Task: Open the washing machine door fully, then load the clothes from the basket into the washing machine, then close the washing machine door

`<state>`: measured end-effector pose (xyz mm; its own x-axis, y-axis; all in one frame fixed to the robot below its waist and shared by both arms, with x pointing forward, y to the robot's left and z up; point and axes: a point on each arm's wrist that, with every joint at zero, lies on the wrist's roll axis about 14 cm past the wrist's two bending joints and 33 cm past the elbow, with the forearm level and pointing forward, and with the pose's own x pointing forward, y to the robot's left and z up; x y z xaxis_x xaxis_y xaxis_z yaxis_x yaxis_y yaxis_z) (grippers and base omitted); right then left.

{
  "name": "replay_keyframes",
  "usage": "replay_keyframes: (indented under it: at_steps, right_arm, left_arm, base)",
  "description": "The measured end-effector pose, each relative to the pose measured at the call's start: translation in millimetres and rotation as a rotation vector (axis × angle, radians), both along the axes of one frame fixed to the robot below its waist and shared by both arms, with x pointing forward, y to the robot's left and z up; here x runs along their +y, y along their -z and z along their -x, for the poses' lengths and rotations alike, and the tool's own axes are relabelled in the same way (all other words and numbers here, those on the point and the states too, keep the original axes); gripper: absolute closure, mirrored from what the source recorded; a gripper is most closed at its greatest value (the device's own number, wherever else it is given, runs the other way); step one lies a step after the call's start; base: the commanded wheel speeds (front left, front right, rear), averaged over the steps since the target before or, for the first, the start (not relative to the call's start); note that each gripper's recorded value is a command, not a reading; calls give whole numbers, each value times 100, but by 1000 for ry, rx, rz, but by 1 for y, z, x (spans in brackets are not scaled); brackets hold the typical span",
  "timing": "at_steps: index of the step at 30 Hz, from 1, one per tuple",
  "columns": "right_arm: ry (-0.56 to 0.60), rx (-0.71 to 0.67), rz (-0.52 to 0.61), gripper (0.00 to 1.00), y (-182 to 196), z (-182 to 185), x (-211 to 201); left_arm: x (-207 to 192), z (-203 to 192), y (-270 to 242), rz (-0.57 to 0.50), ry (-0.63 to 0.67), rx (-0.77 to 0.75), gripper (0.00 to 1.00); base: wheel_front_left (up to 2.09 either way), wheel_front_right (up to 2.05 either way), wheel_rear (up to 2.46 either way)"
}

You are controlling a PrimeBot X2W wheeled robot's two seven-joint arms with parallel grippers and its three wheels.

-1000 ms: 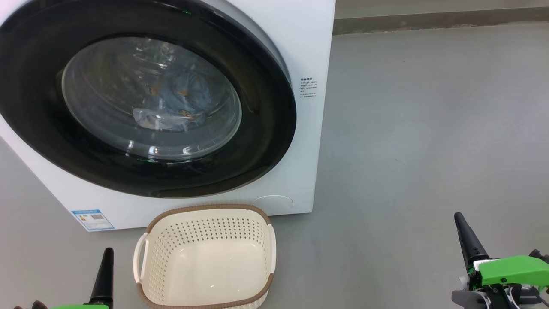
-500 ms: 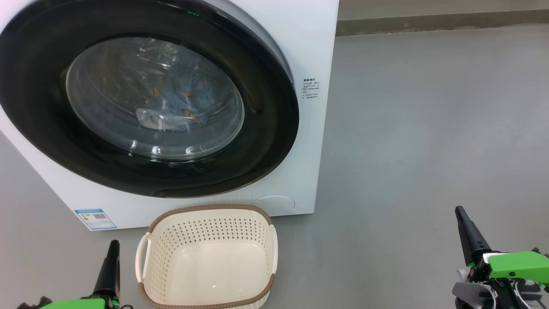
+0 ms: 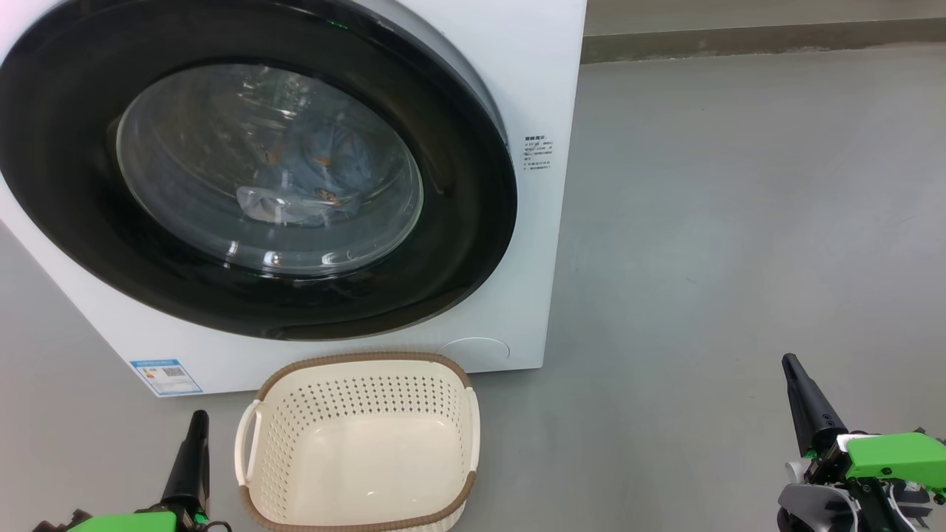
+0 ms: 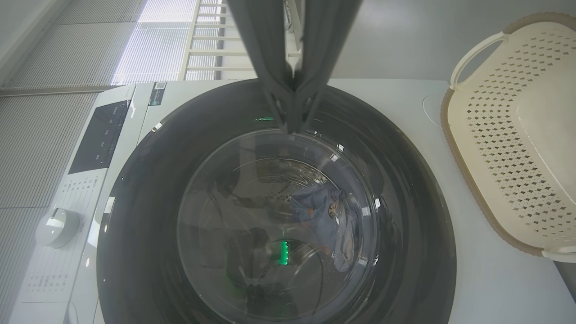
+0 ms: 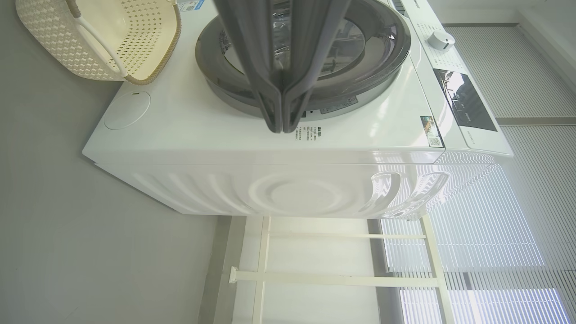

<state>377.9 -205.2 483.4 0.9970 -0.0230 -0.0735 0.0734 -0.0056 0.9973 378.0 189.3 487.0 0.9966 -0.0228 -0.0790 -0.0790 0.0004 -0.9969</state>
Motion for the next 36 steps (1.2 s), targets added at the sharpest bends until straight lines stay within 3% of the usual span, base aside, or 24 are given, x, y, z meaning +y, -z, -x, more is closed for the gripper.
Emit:
replay_keyframes:
  at_steps: [36]
  right_arm:
    - [0,0,0,100,0,0,0]
  left_arm:
    - [0,0,0,0,0,0,100]
  base:
    - [0,0,0]
